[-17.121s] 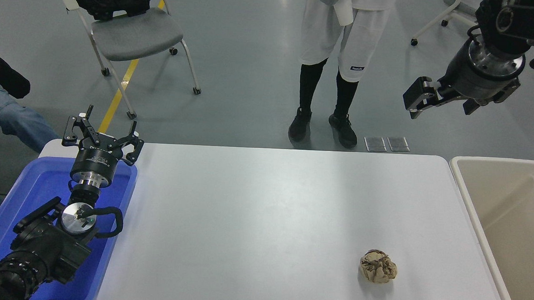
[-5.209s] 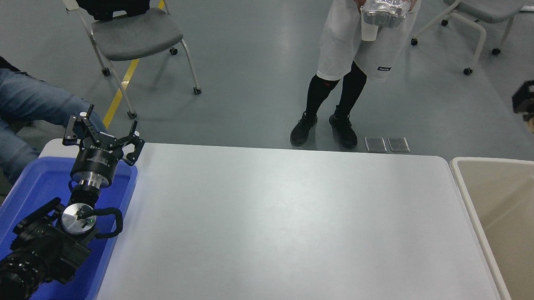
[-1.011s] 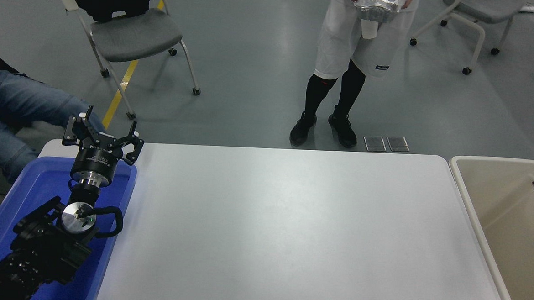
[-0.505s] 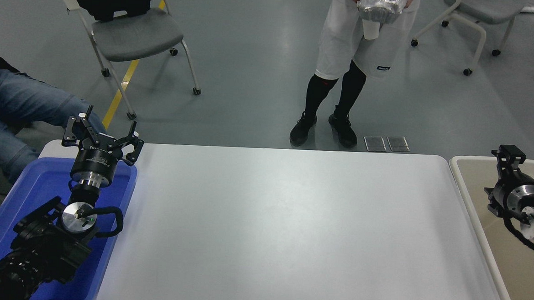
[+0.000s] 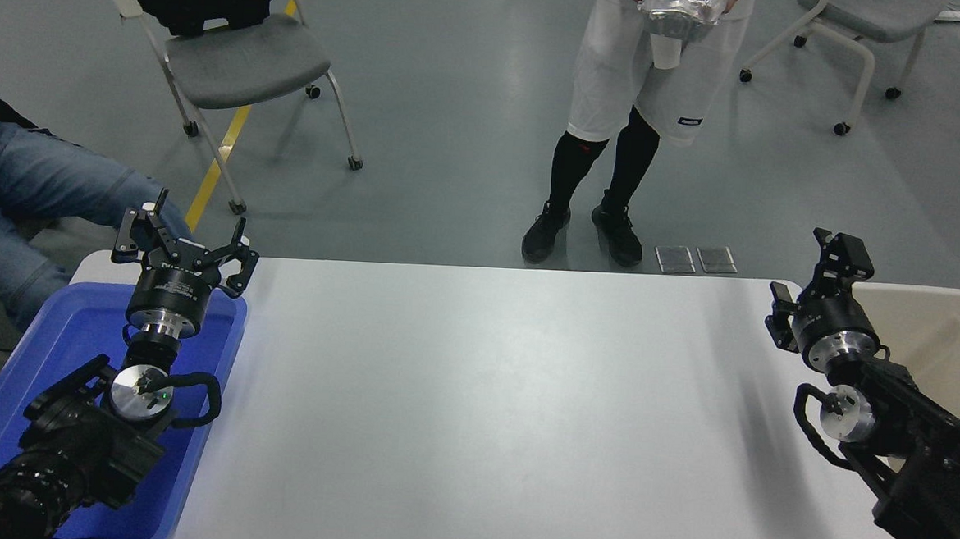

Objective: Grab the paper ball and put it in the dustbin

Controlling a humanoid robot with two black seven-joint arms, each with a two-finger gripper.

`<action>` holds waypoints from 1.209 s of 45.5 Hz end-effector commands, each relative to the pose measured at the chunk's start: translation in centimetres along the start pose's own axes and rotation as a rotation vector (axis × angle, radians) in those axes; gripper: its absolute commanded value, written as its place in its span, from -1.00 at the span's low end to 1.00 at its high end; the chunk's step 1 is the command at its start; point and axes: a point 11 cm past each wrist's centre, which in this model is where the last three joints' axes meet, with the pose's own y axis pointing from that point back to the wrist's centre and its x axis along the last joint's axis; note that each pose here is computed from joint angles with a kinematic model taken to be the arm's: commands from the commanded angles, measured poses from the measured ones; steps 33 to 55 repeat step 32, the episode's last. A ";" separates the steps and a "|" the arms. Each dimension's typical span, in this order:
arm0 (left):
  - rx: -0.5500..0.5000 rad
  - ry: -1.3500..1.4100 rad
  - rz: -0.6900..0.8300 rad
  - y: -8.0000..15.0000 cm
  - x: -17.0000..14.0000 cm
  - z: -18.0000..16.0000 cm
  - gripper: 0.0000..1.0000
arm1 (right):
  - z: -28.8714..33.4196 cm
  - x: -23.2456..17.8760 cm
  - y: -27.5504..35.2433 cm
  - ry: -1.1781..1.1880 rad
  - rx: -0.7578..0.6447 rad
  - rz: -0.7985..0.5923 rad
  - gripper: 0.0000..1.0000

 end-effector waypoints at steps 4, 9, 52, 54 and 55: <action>0.000 0.000 0.000 0.0 0.0 0.0 0.98 | 1.6 -3.5 0.7 -0.211 0.045 -0.096 1.00; 0.000 0.000 0.000 0.0 0.0 0.0 0.98 | 1.6 -3.3 0.6 -0.339 0.053 -0.097 1.00; 0.000 0.000 0.000 0.0 0.0 0.0 0.98 | 0.5 -0.1 0.8 -0.331 0.073 -0.040 1.00; 0.000 0.000 0.000 0.0 0.0 0.0 0.98 | 0.5 -0.1 0.8 -0.331 0.073 -0.040 1.00; 0.000 0.000 0.000 0.0 0.0 0.0 0.98 | 0.5 -0.1 0.8 -0.331 0.073 -0.040 1.00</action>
